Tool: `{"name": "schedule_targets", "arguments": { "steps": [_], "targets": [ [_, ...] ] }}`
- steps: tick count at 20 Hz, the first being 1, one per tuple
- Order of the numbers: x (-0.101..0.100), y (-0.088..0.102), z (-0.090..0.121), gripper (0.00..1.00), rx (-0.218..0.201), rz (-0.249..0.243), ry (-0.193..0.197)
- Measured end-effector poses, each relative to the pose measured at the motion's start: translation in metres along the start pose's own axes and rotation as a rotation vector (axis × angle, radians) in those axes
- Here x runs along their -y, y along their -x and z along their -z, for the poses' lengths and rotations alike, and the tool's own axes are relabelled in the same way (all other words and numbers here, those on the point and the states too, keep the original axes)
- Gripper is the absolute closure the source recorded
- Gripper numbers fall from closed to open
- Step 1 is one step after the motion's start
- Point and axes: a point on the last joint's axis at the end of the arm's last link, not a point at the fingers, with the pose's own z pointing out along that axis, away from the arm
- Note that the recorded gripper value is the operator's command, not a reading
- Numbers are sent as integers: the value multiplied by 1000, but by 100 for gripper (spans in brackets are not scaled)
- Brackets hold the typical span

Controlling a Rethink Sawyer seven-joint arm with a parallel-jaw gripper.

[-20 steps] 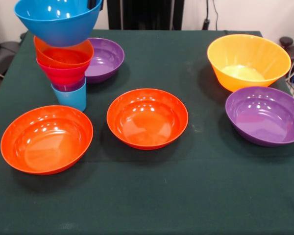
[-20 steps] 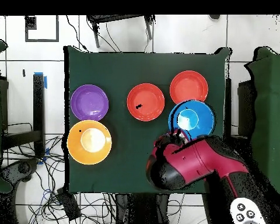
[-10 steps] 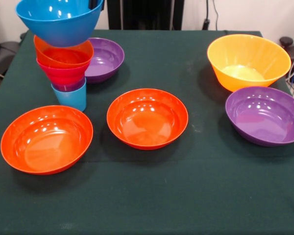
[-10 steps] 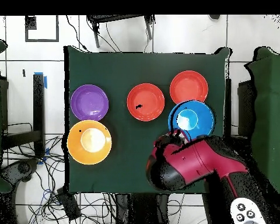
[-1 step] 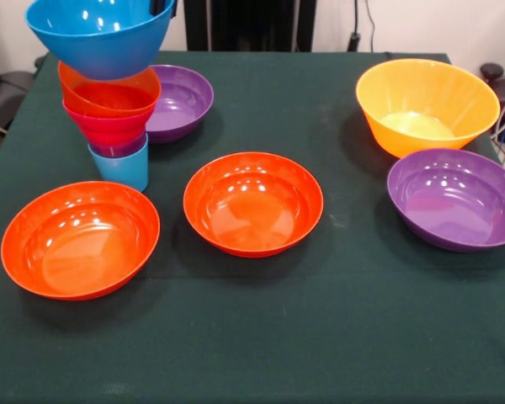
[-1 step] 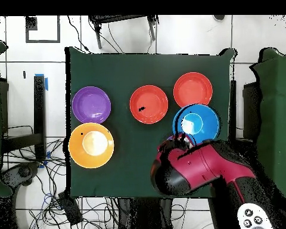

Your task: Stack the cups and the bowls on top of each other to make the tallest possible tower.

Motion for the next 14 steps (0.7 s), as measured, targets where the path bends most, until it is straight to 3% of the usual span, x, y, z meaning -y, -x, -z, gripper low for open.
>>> {"name": "schedule_targets", "arguments": {
  "steps": [14],
  "targets": [
    [-7, 3, -1, 100, 10, 13, 18]
  ]
}}
